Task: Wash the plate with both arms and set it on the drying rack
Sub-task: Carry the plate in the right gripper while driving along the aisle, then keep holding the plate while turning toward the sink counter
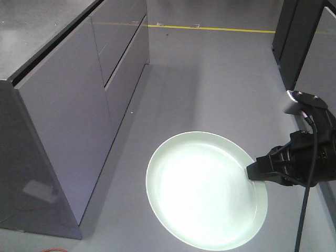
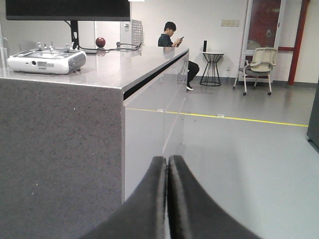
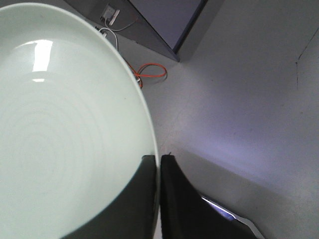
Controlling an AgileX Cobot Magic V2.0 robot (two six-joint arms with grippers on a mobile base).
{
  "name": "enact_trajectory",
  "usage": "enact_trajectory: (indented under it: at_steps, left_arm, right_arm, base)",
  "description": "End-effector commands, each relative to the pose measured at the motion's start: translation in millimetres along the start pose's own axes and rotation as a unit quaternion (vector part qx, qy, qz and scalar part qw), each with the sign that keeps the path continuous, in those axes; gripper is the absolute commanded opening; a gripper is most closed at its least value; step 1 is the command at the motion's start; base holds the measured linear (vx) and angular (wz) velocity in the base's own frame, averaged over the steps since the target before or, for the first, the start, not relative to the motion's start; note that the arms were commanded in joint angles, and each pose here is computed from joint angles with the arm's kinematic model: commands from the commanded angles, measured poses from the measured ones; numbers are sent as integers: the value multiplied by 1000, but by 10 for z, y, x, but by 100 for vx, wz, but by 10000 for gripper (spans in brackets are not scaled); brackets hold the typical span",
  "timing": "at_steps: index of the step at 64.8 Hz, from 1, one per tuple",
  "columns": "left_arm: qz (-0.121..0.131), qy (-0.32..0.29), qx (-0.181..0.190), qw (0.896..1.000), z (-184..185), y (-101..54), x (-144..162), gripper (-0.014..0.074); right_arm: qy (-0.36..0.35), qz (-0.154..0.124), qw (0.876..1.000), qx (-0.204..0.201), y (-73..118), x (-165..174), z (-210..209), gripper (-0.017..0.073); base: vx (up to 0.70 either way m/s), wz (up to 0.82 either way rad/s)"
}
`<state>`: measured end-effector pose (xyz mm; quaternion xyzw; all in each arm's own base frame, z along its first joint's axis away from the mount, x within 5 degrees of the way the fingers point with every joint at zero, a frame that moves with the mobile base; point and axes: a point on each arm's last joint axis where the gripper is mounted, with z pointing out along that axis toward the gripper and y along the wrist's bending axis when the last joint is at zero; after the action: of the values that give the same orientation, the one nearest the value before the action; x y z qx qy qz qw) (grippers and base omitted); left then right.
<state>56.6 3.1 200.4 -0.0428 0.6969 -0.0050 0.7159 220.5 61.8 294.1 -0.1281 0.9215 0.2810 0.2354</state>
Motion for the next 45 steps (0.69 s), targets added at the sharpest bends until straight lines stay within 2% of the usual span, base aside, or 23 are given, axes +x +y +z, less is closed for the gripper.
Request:
enact_trajectory:
  at_steps: [1,45]
  left_arm:
    - [-5,-56,5,998,-28,-11,-161,-6]
    - [-5,-56,5,998,-28,-11,-161,-6]
  right_arm:
    - [-37,-4,999,-12,84,-80,-104,-8]
    - [-37,-4,999,-12,84,-80,-104,-8]
  base:
    - [21,-1]
    - [23,-4]
